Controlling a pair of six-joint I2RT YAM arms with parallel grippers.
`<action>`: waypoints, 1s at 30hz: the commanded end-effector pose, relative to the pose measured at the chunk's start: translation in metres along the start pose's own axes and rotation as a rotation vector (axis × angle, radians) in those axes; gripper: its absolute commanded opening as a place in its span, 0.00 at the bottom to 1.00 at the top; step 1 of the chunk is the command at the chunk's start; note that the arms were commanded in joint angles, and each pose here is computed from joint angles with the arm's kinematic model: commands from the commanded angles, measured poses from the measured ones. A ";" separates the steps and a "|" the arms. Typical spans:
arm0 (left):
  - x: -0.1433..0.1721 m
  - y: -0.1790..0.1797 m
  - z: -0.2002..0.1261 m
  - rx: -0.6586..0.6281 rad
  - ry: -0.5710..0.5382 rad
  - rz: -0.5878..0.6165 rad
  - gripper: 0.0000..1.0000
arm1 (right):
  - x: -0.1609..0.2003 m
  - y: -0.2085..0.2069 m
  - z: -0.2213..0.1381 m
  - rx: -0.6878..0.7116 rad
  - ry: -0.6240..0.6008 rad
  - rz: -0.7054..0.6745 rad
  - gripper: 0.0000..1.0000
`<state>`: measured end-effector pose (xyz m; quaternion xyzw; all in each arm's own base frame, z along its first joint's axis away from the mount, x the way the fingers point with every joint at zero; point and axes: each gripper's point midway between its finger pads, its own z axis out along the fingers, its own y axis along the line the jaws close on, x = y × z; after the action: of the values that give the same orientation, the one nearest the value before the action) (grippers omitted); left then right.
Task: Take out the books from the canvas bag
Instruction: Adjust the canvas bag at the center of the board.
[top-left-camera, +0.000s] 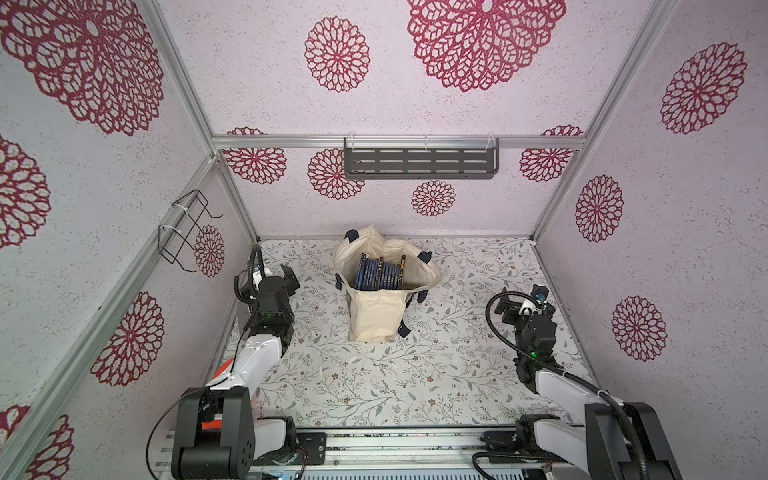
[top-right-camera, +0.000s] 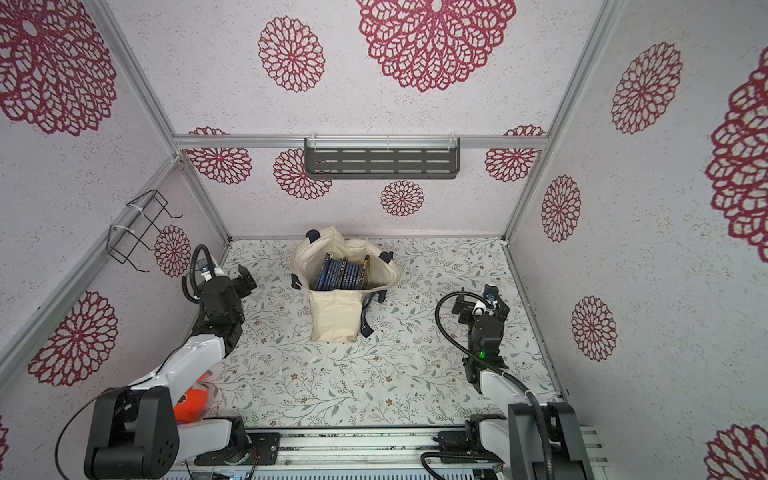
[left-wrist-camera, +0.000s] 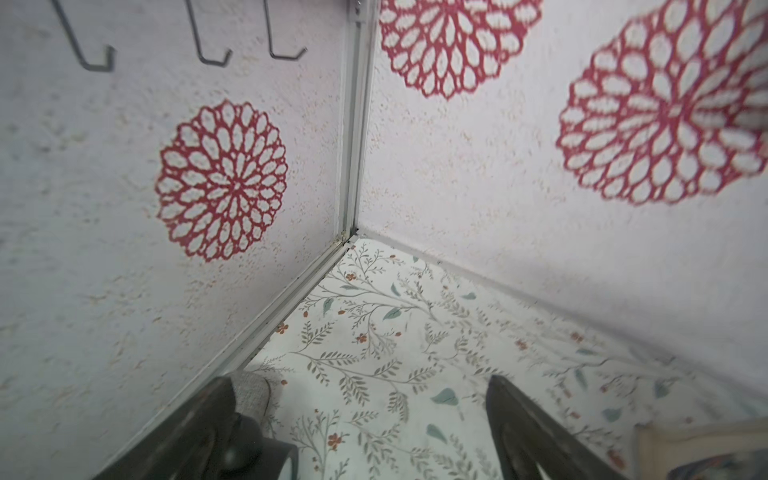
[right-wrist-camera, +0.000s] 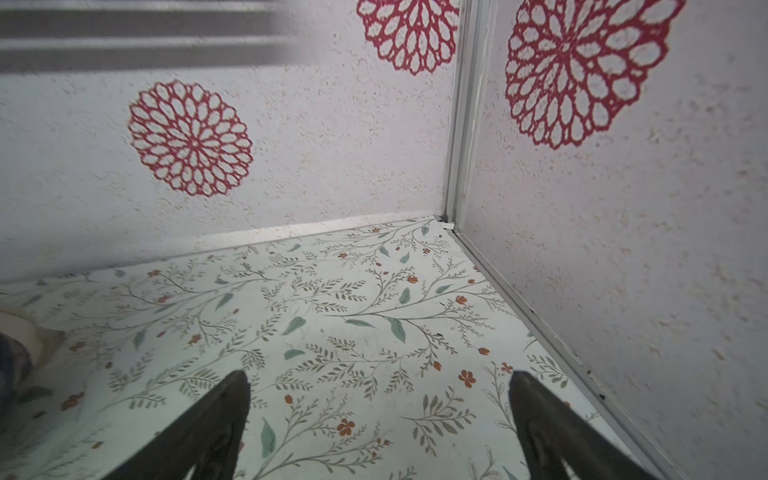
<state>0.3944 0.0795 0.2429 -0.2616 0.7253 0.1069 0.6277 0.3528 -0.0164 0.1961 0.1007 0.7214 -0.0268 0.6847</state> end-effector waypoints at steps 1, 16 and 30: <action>0.019 0.011 -0.021 -0.098 0.197 -0.246 0.98 | -0.034 0.022 0.002 -0.102 -0.025 0.205 0.99; 0.038 -0.060 -0.121 -0.074 0.430 -0.708 0.98 | -0.058 0.069 0.039 -0.220 0.197 0.500 0.99; 0.041 -0.139 -0.204 -0.039 0.487 -0.740 0.98 | -0.051 0.110 0.046 -0.164 0.329 0.239 0.99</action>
<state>0.2947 -0.1478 0.2641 -0.5085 0.7256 -0.1920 0.4220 0.4196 0.0816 0.2494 0.1442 0.7948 0.1619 0.5668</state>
